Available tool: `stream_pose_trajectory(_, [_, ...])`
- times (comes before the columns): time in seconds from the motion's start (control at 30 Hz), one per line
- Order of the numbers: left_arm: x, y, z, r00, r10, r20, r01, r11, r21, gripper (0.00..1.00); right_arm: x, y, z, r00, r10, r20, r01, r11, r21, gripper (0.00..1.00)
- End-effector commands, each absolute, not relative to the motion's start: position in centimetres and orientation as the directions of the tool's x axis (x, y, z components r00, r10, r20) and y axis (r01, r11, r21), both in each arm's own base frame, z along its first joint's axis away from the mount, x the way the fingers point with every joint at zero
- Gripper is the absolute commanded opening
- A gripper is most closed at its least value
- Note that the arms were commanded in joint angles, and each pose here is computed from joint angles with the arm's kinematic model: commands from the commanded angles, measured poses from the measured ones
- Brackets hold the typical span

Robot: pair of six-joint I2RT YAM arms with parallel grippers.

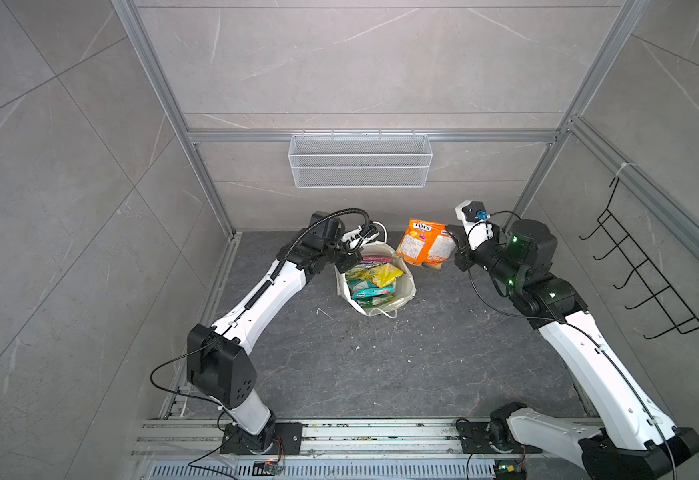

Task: Take the snacks out of the paper bag
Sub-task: Place the snack at the top-right of the table.

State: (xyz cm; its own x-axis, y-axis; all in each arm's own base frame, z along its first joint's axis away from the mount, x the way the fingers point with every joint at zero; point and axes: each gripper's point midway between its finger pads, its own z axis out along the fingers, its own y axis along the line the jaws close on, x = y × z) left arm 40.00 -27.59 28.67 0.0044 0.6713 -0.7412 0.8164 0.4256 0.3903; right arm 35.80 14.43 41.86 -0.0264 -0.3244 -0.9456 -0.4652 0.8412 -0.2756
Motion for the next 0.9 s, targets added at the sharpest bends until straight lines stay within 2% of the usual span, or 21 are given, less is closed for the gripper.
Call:
stream_pose_trajectory(0.0, [38.4, -28.4, 33.3, 0.127, 0.613, -0.779, 0.796, 0.406, 0.450, 0.00, 37.8, 12.8, 43.3, -0.030, -0.264, -0.964, -0.371, 0.899, -0.234, 0.00])
stream_pose_trajectory(0.23, [37.9, -28.5, 33.6, 0.140, 0.613, -0.778, 0.794, 0.400, 0.458, 0.00, 43.4, 11.7, 39.3, -0.121, -0.324, -0.938, -0.341, 0.901, -0.267, 0.00])
stream_pose_trajectory(0.53, [38.1, -28.4, 33.2, 0.135, 0.623, -0.771, 0.790, 0.402, 0.463, 0.00, 52.0, 11.2, 29.8, -0.241, -0.518, -0.821, -0.408, 0.821, -0.399, 0.00])
stream_pose_trajectory(0.67, [38.0, -28.5, 33.1, 0.137, 0.619, -0.773, 0.793, 0.400, 0.461, 0.00, 56.1, 9.3, 27.3, -0.239, -0.564, -0.790, -0.392, 0.801, -0.453, 0.00])
stream_pose_trajectory(0.87, [38.1, -28.6, 33.5, 0.147, 0.615, -0.775, 0.790, 0.399, 0.466, 0.00, 60.9, 8.4, 25.5, -0.170, -0.669, -0.723, -0.389, 0.720, -0.575, 0.00])
